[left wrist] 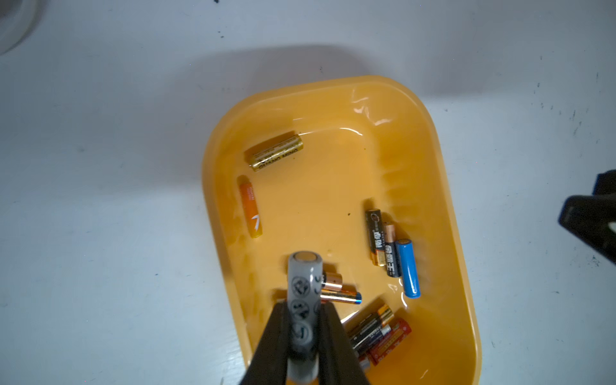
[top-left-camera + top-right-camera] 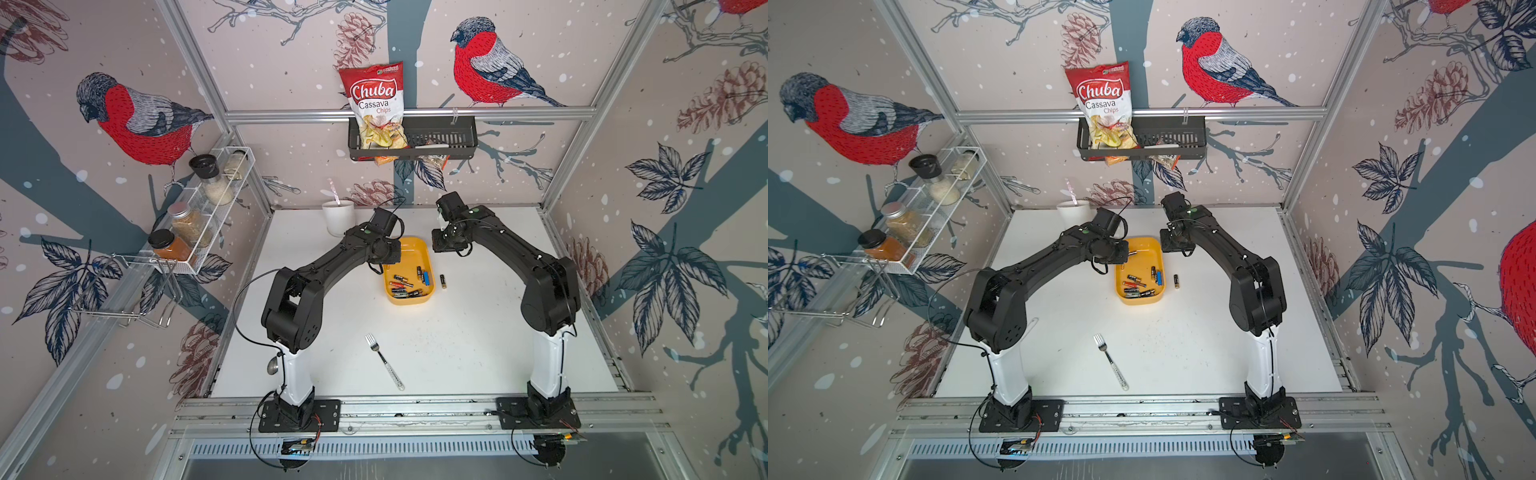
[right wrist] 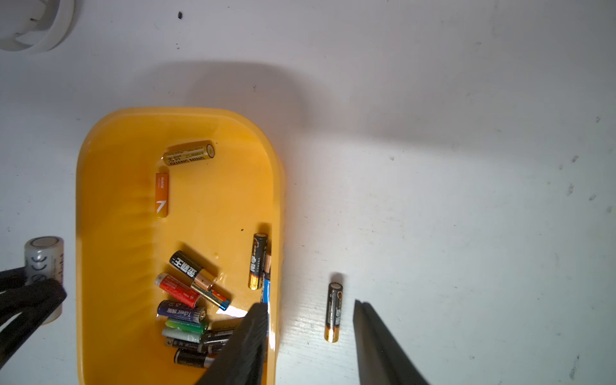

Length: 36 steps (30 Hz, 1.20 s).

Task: Take the batteries out of the storage box
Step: Pick up the battery from the storage box, then place the battery at the center of the board.

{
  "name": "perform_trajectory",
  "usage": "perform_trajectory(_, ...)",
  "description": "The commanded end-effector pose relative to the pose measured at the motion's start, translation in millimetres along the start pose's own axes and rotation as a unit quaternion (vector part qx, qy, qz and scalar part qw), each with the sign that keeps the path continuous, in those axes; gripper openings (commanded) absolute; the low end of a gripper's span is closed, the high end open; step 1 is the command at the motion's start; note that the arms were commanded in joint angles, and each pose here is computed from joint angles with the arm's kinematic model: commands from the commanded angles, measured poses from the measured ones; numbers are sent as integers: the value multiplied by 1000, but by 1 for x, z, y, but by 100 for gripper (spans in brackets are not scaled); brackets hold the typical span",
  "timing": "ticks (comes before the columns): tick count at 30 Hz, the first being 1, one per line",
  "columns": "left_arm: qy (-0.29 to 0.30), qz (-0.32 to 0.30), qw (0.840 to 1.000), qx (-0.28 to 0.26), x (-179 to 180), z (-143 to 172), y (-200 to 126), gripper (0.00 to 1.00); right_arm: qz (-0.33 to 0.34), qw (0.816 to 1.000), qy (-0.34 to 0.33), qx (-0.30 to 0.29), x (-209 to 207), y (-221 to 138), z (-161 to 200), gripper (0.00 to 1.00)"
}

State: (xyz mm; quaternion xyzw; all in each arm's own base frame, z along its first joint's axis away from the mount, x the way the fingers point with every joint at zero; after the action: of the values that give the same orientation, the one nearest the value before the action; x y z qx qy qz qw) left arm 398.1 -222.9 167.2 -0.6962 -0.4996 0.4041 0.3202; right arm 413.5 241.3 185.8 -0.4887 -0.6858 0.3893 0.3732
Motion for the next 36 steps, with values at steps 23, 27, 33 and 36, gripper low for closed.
perform_trajectory(23,-11,-33,998,46,66,61,36,15,17,1000,-10,21,24,5,1,49)
perform_trajectory(27,-5,-44,997,58,71,67,42,15,18,1000,-9,24,24,7,2,49)
perform_trajectory(33,9,-49,996,67,74,73,47,15,17,999,-10,25,26,9,3,49)
perform_trajectory(36,9,-45,997,69,74,75,50,15,17,999,-10,27,27,11,4,49)
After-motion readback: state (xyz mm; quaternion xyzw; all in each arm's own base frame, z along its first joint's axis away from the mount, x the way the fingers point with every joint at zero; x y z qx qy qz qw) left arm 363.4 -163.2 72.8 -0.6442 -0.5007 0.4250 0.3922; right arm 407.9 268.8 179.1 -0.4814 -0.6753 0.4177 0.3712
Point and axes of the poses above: each gripper's point midway between its finger pads, its own y axis out along the fingers, its own x axis along the line the jaws close on, z = x × y, the point moved 5 cm from there along -y, back along the fingers, and after that the axes turned 1 degree about y, right-handed, at the moved point
